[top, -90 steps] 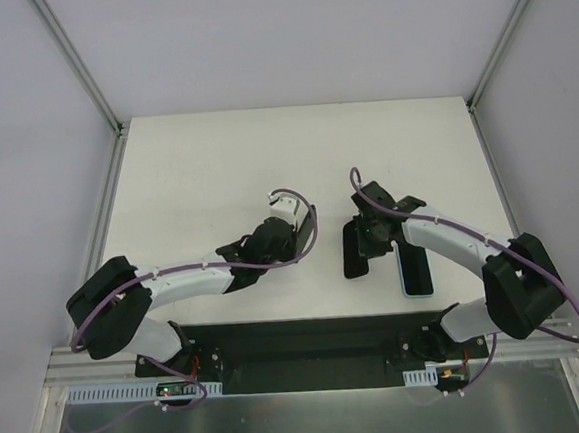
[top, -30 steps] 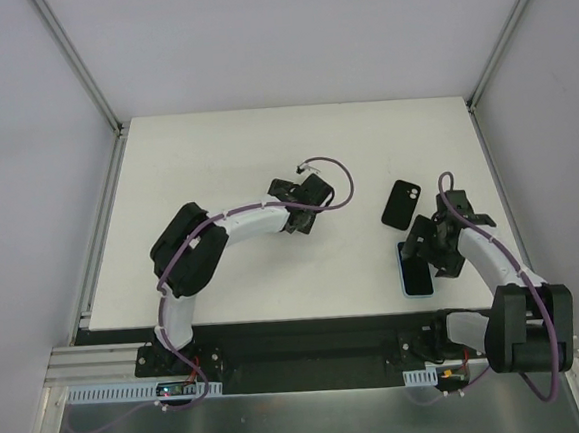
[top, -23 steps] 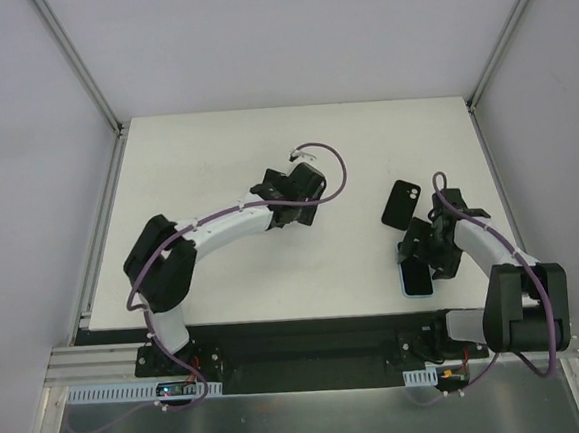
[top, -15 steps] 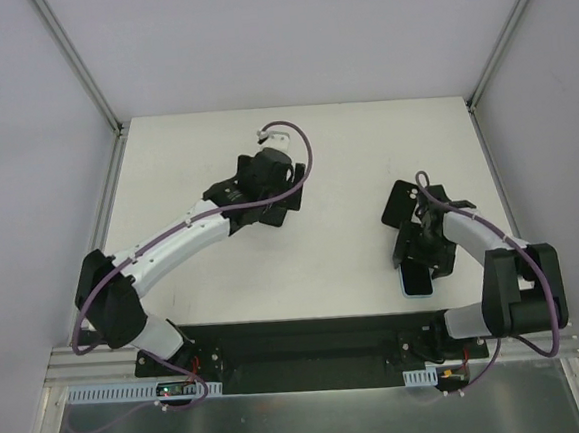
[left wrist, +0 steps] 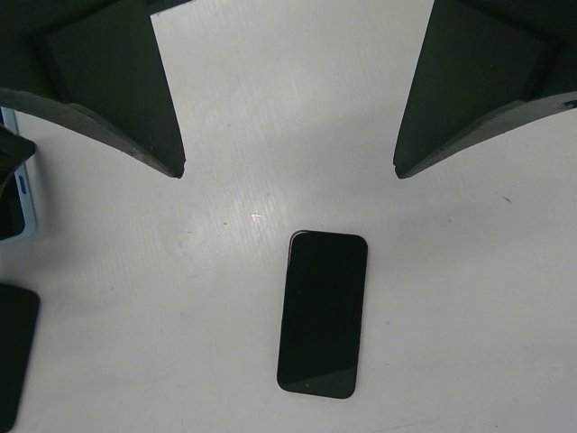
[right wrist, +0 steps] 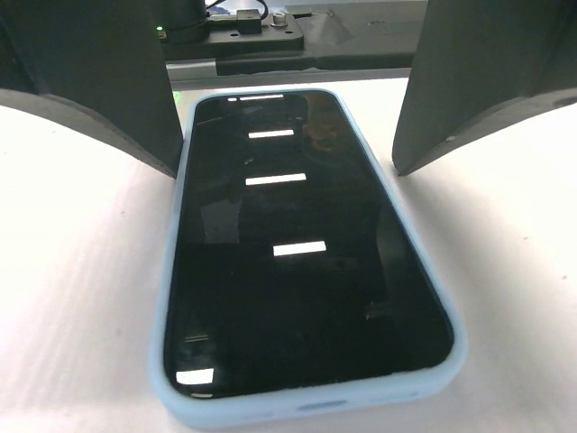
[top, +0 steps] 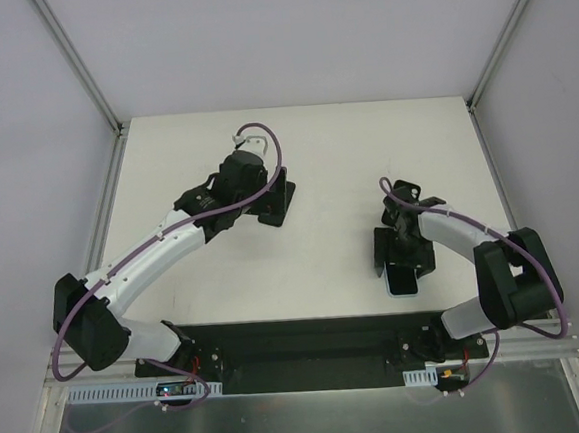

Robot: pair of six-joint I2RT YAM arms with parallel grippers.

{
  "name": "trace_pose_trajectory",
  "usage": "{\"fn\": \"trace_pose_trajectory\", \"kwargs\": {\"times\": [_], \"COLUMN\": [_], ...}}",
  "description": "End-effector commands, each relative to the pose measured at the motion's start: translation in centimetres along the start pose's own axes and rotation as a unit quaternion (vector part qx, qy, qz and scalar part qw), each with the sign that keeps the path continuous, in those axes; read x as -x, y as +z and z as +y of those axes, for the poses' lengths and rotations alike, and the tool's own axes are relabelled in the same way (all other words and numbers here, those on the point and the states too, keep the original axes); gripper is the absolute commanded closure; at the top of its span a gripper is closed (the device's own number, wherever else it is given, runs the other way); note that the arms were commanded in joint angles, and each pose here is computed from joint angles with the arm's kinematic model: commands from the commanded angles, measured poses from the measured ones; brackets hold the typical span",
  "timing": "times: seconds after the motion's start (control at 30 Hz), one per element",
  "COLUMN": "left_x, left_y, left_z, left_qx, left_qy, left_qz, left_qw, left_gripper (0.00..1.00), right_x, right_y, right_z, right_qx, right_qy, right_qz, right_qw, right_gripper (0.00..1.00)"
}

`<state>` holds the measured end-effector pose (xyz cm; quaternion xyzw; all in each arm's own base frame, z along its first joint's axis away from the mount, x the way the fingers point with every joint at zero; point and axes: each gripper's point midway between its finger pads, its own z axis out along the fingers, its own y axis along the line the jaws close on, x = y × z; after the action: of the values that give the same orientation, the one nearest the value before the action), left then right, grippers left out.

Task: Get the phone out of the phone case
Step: Pick up the phone at the center of the board.

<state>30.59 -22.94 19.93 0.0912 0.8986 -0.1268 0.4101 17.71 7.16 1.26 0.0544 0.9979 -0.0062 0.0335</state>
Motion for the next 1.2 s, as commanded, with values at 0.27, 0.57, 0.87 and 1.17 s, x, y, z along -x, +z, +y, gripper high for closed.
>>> {"fn": "trace_pose_trajectory", "kwargs": {"times": [0.27,0.57,0.87,1.17], "left_x": [-0.6,-1.4,-4.2,-6.8], "left_y": [-1.1,-1.5,-0.2,1.9], "left_z": [-0.9,-2.7,-5.5,-7.4], "left_qx": [-0.052,-0.125,-0.205,-0.298], "left_qy": [-0.041,-0.078,-0.148,-0.258], "left_qz": [0.019,0.061,0.148,0.202], "left_qw": [0.998,0.987,0.956,0.897], "left_gripper": [0.01,0.01,0.01,0.01], "right_x": [-0.7,-0.9,0.1,0.5], "right_y": [-0.3,0.2,-2.7,-7.8], "right_z": [3.6,5.3,10.4,15.3], "right_qx": [0.031,0.049,0.13,0.254], "right_qy": [-0.051,-0.057,-0.09,-0.072], "right_qz": [0.022,0.02,-0.031,-0.095], "right_qw": [0.998,0.997,0.987,0.96], "right_gripper": [0.04,0.32,0.68,0.72]}}
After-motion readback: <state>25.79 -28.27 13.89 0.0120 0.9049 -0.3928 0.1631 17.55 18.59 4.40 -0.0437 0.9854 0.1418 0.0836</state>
